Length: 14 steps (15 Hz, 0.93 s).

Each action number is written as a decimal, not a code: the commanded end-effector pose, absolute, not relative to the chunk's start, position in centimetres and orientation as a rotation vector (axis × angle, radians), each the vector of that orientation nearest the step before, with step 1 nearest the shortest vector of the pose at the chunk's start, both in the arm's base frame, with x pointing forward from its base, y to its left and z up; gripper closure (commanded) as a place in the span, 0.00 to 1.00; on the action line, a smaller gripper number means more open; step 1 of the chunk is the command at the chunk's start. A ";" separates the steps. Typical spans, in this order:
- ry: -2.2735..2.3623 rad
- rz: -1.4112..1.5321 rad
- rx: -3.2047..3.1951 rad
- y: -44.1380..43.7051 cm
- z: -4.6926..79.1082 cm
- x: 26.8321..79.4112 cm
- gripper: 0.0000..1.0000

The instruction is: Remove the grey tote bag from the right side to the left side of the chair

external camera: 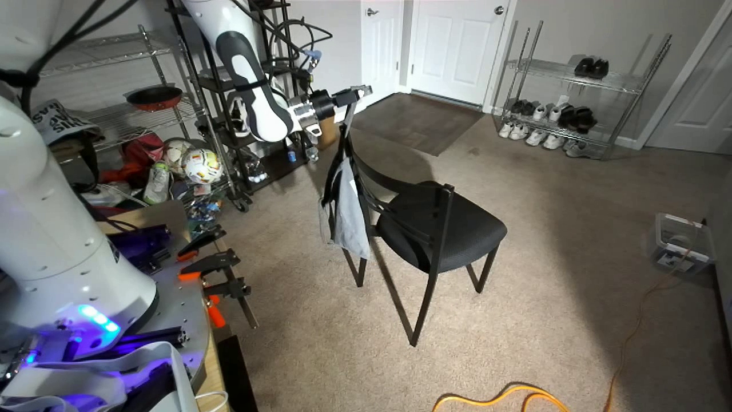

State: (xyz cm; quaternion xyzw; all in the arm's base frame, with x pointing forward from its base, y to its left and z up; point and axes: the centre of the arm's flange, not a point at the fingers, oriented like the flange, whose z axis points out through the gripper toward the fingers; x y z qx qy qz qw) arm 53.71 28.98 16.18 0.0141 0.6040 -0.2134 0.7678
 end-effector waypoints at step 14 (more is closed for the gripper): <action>1.653 -0.332 0.135 18.1 17.2 51.2 0.00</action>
